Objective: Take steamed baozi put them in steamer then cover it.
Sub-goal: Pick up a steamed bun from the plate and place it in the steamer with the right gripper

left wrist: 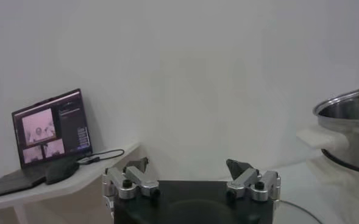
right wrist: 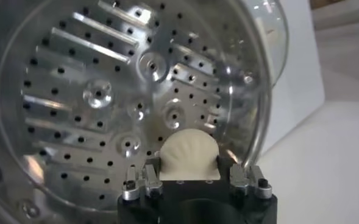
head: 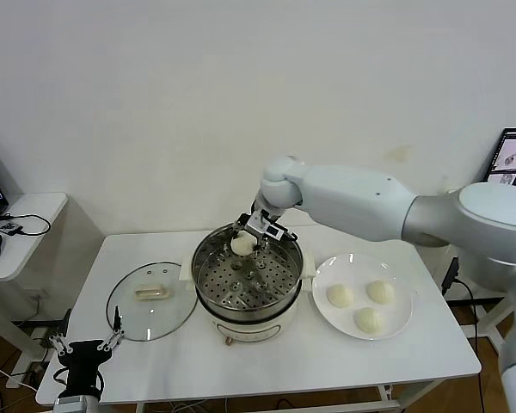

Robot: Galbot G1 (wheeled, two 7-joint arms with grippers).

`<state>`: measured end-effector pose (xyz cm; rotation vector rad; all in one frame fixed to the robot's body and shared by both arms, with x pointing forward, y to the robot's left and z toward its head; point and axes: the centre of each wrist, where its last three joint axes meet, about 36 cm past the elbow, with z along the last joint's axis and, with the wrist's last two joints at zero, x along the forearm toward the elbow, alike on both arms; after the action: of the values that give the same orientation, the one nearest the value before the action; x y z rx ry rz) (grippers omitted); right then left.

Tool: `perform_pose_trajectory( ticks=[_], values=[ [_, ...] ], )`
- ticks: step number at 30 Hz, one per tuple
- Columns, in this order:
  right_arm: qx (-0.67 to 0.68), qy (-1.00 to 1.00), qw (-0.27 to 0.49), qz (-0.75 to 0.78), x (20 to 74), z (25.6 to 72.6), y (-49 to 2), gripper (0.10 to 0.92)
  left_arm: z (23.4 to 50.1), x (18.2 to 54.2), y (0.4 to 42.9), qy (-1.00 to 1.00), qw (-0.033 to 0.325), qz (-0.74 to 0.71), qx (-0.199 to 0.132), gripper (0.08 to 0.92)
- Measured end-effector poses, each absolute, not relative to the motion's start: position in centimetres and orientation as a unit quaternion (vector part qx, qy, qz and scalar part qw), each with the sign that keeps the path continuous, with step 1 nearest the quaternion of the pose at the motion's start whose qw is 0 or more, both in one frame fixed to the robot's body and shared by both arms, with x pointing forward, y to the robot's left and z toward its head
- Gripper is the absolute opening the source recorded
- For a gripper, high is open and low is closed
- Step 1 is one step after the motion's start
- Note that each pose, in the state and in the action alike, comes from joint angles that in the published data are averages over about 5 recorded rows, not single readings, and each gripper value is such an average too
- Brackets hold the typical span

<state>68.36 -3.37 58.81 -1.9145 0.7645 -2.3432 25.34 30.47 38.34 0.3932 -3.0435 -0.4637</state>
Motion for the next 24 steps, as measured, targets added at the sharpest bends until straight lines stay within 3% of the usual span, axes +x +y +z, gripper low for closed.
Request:
perform_pose_trajectory(
  ticks=[11,19,24],
  values=[
    [-0.610,0.217,0.027,-0.762,69.2,57.0,-3.0,0.609,38.5,25.2,30.3,-0.981,0.016,-0.148,0.127,0.823],
    [-0.607,0.218,0.031,-0.764,69.4,57.7,-3.6,0.798,38.9,24.9,30.1,-0.981,0.012,-0.148,0.127,0.823],
    [-0.602,0.244,0.014,-0.760,68.9,60.8,-4.4,0.822,39.0,24.9,30.1,-0.981,0.012,-0.149,0.127,0.823]
  ],
)
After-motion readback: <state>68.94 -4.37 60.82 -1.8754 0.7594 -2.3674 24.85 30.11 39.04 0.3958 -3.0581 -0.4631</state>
